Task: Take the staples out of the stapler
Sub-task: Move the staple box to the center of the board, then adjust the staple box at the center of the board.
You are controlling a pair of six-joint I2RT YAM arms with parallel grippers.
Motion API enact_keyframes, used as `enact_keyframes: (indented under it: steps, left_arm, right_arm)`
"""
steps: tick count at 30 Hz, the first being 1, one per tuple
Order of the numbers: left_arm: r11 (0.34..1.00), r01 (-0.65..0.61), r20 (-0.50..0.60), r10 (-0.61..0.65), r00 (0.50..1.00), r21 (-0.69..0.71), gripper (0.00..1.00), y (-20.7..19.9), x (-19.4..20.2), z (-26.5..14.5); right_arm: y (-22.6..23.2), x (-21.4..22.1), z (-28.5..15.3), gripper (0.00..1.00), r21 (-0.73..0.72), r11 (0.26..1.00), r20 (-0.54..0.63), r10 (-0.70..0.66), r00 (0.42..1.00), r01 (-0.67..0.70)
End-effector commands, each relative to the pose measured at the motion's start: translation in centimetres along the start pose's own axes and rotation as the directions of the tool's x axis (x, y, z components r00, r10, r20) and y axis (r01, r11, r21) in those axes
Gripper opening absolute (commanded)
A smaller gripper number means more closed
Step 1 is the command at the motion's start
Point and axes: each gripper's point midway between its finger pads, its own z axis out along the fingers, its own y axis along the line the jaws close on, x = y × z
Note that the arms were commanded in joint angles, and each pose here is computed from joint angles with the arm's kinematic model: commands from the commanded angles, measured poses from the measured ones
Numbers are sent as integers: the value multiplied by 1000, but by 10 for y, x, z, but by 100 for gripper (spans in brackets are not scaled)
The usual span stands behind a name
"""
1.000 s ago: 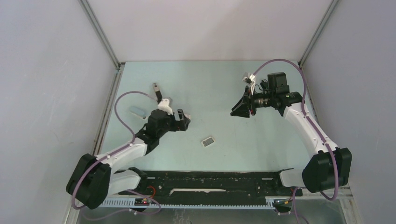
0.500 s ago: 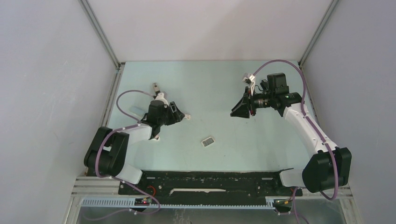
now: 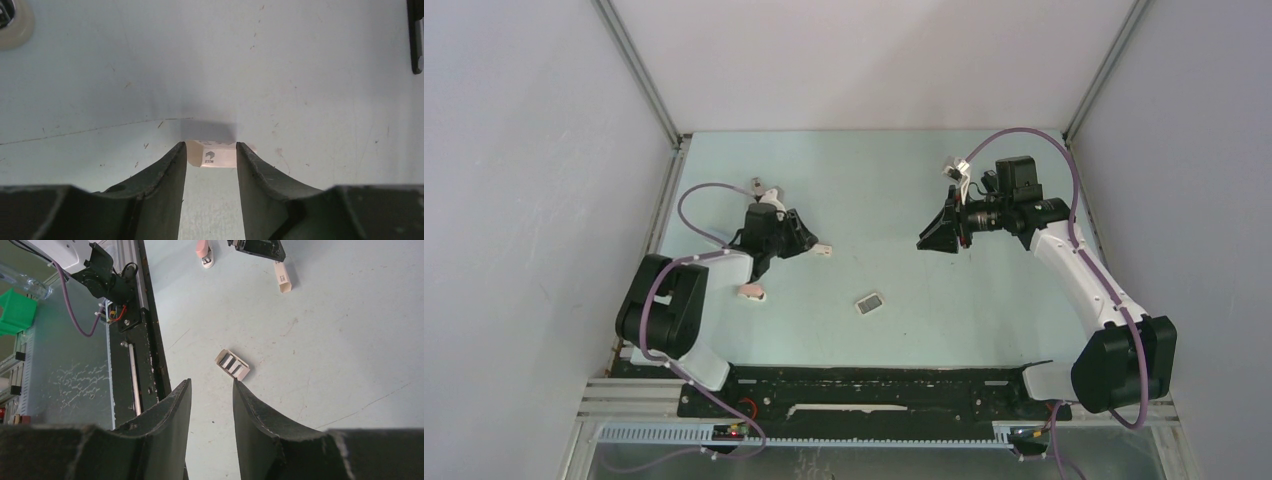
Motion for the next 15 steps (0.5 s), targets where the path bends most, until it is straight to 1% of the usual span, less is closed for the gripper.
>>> enact_keyframes:
  steps: [1, 6, 9, 15]
  left_arm:
    - [999, -27, -6, 27, 1000, 28, 45, -7, -9, 7]
    - [999, -25, -26, 26, 999, 40, 36, -7, -3, 10]
    - [999, -24, -29, 26, 999, 48, 33, -7, -1, 9]
    - [997, -21, -41, 24, 999, 80, 22, -11, 5, 7]
  right_arm:
    - [5, -6, 0, 44, -16, 1000, 18, -26, 999, 26]
    - [5, -6, 0, 44, -15, 1000, 17, -26, 1000, 26]
    - [5, -6, 0, 44, -15, 1000, 17, -25, 1000, 25]
    - [5, -5, 1, 44, -18, 1000, 15, -25, 1000, 26]
